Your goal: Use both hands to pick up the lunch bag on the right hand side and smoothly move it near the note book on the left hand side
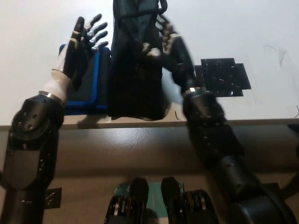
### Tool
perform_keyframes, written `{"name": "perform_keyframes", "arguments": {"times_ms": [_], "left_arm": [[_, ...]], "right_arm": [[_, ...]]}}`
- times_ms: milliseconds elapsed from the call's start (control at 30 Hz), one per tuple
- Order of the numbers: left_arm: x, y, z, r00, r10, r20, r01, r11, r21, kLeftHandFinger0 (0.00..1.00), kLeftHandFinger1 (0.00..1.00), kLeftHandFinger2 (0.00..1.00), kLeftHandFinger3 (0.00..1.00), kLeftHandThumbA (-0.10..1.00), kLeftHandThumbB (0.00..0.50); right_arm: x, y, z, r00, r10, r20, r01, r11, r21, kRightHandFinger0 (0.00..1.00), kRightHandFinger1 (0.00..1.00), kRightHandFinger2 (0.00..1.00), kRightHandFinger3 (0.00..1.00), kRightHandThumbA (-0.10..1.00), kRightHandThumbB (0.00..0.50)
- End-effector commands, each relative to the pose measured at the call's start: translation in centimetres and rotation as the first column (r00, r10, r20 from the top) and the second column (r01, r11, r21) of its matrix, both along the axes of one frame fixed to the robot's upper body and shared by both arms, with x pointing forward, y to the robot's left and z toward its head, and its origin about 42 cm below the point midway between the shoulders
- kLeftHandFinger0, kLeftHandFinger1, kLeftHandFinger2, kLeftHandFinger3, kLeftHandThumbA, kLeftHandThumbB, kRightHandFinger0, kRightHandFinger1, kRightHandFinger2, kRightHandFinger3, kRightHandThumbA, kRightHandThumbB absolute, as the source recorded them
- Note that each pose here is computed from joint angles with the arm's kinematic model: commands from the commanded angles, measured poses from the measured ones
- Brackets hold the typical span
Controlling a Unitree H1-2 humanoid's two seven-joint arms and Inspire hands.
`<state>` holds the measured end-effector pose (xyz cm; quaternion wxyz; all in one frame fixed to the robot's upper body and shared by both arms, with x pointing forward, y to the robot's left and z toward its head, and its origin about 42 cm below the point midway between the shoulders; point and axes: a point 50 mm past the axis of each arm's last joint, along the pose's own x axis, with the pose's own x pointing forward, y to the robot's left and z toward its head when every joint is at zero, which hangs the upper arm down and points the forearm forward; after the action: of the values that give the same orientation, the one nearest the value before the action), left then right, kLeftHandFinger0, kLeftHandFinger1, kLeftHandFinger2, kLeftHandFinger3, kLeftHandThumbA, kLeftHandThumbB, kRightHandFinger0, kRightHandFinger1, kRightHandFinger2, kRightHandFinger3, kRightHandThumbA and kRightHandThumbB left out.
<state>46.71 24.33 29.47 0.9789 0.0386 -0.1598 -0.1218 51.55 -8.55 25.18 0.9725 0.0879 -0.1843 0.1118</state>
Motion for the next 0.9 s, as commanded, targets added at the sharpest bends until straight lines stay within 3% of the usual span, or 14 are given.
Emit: {"name": "perform_keyframes", "arguments": {"times_ms": [0,133,500,567,867], "left_arm": [[-0.9,2.4,2.2,0.994,0.010,0.113,-0.015,0.999,0.049,1.00,1.00,1.00,1.00,1.00,0.395],[-1.7,3.5,2.3,0.992,0.013,0.128,-0.019,0.999,0.050,1.00,1.00,1.00,1.00,1.00,0.379],[-2.9,3.6,2.1,0.990,-0.007,0.143,-0.003,0.998,0.068,1.00,1.00,1.00,1.00,1.00,0.407],[-3.8,4.4,1.9,0.988,-0.012,0.151,0.001,0.997,0.075,1.00,1.00,1.00,1.00,1.00,0.381],[-10.9,6.6,-2.7,0.992,0.011,0.129,-0.021,0.997,0.075,1.00,1.00,1.00,1.00,1.00,0.363]], "right_arm": [[-0.3,-5.1,4.0,0.982,-0.091,0.166,0.077,0.993,0.090,1.00,1.00,1.00,1.00,1.00,0.389],[-2.2,-8.8,4.5,0.984,-0.029,0.177,-0.003,0.984,0.179,1.00,1.00,1.00,1.00,1.00,0.359],[-5.5,-14.1,4.3,0.987,0.053,0.152,-0.085,0.973,0.215,1.00,1.00,1.00,1.00,1.00,0.395],[-7.0,-15.6,4.0,0.984,0.067,0.168,-0.101,0.974,0.204,1.00,1.00,1.00,1.00,1.00,0.406],[-15.1,-18.5,-1.1,0.985,0.027,0.168,-0.011,0.996,-0.092,1.00,1.00,1.00,1.00,1.00,0.374]]}}
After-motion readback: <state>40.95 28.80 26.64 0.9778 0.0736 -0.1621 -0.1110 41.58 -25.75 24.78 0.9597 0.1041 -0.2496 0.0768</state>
